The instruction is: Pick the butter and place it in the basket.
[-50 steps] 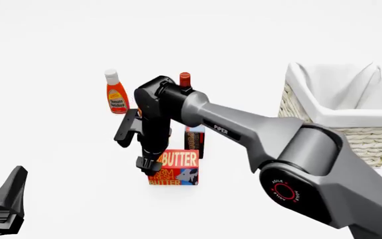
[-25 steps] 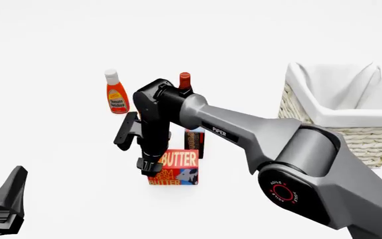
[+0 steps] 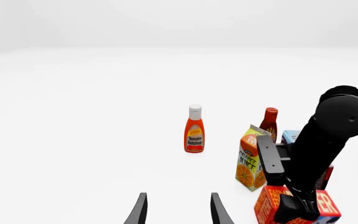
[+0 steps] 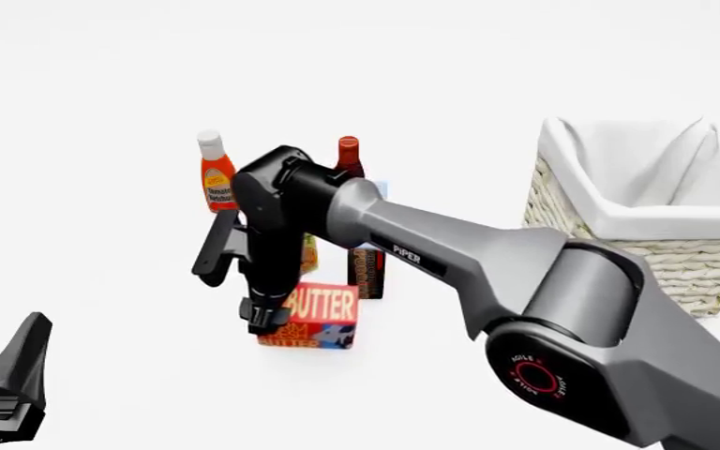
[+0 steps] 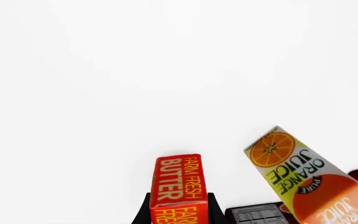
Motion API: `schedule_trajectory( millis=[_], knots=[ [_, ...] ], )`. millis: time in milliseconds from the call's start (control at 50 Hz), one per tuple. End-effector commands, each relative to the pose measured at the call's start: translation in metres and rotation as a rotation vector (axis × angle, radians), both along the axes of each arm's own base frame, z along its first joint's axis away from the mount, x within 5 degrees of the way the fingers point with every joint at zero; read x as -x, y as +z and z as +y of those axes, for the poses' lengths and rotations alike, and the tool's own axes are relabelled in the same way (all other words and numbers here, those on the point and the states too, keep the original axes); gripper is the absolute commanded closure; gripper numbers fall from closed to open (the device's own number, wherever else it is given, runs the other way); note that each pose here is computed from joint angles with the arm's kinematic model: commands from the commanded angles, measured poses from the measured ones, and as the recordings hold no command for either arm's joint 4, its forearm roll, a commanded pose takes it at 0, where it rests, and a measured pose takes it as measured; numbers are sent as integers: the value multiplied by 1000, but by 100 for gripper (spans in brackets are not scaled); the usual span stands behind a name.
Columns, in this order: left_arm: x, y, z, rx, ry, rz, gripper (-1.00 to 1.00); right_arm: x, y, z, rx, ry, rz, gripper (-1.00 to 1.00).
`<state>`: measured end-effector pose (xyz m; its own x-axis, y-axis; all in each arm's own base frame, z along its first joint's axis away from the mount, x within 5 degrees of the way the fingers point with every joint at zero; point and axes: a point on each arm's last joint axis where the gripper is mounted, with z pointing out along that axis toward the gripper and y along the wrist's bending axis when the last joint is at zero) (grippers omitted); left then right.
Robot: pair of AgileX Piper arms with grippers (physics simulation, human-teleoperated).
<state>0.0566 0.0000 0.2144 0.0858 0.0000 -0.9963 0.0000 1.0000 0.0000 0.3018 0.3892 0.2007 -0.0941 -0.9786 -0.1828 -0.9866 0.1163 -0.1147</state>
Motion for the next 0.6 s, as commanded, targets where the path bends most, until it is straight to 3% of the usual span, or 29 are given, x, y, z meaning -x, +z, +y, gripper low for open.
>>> schedule_trajectory(
  millis=[20, 600],
  knots=[
    [0, 0, 0, 0, 0, 0, -100, 11, 18, 6, -38, 3, -20, 100],
    [0, 0, 0, 0, 0, 0, -100, 23, 59, -5, -99, 7, -63, 100]
  ],
)
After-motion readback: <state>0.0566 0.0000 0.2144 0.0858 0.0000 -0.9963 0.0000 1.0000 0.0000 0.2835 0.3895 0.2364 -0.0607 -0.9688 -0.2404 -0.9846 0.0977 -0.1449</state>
